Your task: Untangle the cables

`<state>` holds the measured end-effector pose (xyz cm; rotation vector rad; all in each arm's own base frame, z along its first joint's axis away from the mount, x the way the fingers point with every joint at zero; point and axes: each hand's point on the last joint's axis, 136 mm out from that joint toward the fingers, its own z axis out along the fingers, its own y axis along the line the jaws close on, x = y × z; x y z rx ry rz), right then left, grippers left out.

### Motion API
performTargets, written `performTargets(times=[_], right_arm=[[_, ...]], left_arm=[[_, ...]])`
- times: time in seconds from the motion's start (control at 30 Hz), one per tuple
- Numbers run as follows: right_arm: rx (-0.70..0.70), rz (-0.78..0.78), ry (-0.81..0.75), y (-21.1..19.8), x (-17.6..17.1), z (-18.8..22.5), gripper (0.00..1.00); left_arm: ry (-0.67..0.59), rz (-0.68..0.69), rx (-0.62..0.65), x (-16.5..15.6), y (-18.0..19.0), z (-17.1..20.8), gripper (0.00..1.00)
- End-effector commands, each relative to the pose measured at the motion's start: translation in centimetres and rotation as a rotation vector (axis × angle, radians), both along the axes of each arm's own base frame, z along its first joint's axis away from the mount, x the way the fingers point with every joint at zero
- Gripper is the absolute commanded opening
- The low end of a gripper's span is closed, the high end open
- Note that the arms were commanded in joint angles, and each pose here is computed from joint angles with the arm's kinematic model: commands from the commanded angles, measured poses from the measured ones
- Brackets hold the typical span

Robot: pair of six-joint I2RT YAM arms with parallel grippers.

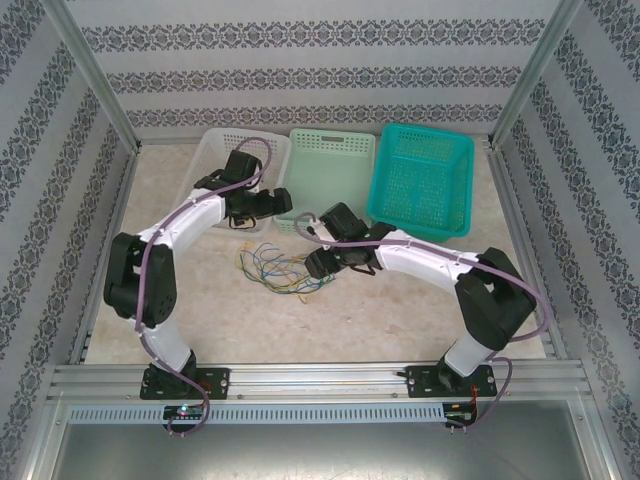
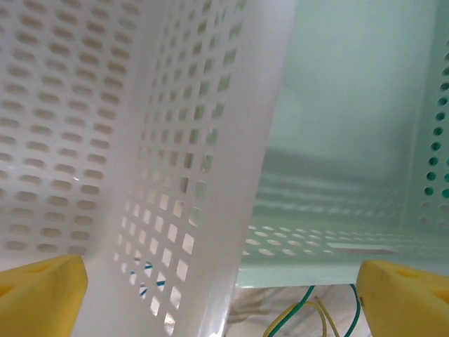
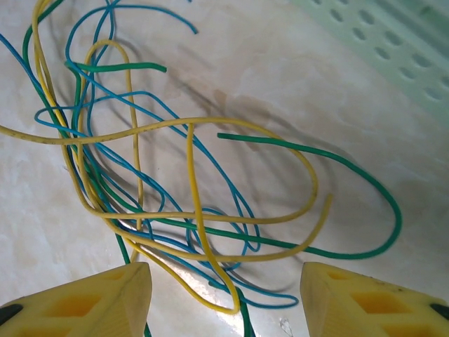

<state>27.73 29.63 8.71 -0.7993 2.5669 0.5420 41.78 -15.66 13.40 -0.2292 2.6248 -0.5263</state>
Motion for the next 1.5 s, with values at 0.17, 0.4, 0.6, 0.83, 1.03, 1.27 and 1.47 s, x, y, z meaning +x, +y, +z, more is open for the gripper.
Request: performTargets(times=[0.17,0.4,0.6,0.83,1.03,1.27,1.47], right_arm=[[-0.048,0.073,-0.003,2.0,0.4,-1.5,0.55],[-0.078,0.092,0.009,2.2,0.3,-2.5,0.41],[-0.073,0.054,-0.081,1.0,0.7,0.3,0.03],[0.114,0.045,-0.217,0.6,0.9,8.7,0.00],[0.238,0.009,-0.268,-0.7,0.9,13.3,0.00],[0.521,-0.105,-0.378,-2.7,1.7,20.7,0.00],[0.612,-0.190,-0.411,-4.4,2.6,23.5,0.00]], left_arm=[[-0.141,0.027,0.065,-0.6,1.6,3.7,1.00],[-0.111,0.049,0.056,-0.7,2.4,2.7,1.00],[-0.124,0.049,0.047,-0.5,2.8,3.1,1.00],[-0.145,-0.013,-0.008,-0.7,1.4,3.2,1.00],[-0.190,-0.167,-0.049,-1.7,-1.8,4.1,1.00],[-0.262,-0.320,-0.155,-3.1,-5.8,5.0,1.00],[-0.362,-0.500,-0.233,-4.7,-9.8,7.4,1.00]])
